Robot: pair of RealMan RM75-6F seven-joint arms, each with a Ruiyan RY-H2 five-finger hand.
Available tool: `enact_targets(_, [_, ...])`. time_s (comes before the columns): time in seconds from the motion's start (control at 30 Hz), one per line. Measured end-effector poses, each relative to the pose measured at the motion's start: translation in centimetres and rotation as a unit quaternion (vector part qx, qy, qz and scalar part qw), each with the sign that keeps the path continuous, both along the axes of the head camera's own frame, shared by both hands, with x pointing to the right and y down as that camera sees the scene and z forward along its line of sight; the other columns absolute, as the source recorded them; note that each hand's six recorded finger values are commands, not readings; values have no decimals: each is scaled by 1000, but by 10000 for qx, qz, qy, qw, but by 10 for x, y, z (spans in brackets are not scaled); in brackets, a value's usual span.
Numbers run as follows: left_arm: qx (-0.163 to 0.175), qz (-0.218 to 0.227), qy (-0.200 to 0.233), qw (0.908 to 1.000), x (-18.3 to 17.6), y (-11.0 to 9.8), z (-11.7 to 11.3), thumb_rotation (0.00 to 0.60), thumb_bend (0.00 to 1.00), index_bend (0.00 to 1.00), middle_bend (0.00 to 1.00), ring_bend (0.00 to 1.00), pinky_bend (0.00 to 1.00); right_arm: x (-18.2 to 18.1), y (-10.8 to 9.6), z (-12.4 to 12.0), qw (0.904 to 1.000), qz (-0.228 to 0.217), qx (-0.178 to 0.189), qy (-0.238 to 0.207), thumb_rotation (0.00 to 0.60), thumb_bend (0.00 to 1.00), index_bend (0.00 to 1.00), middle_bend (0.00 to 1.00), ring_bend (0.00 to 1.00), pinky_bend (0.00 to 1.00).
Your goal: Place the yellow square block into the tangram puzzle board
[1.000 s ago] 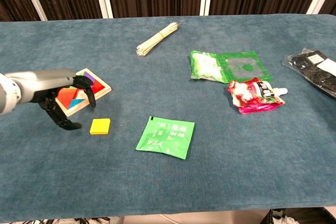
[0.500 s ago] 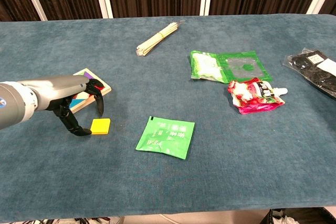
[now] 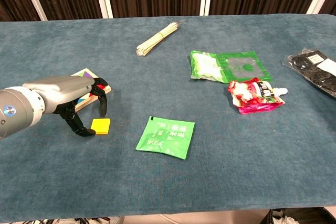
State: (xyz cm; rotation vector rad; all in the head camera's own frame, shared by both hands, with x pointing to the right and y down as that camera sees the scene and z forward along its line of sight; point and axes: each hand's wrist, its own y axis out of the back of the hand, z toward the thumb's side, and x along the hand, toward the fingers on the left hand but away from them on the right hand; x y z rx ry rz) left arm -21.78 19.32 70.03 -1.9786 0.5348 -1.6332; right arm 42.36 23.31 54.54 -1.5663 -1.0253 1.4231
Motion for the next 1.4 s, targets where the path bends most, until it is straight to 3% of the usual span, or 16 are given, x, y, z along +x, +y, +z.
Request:
enact_targets(1.17, [112, 157, -161, 9997, 4, 4, 11, 600, 267, 457, 0, 0, 0, 0, 0, 1, 10000, 22, -41, -24, 600, 159, 147, 40, 72, 129])
enact_targets(1.4, [92, 116, -148, 9998, 4, 4, 12, 600, 331, 466, 0, 0, 0, 0, 0, 1, 10000, 37, -43, -25, 600, 161, 147, 40, 72, 129])
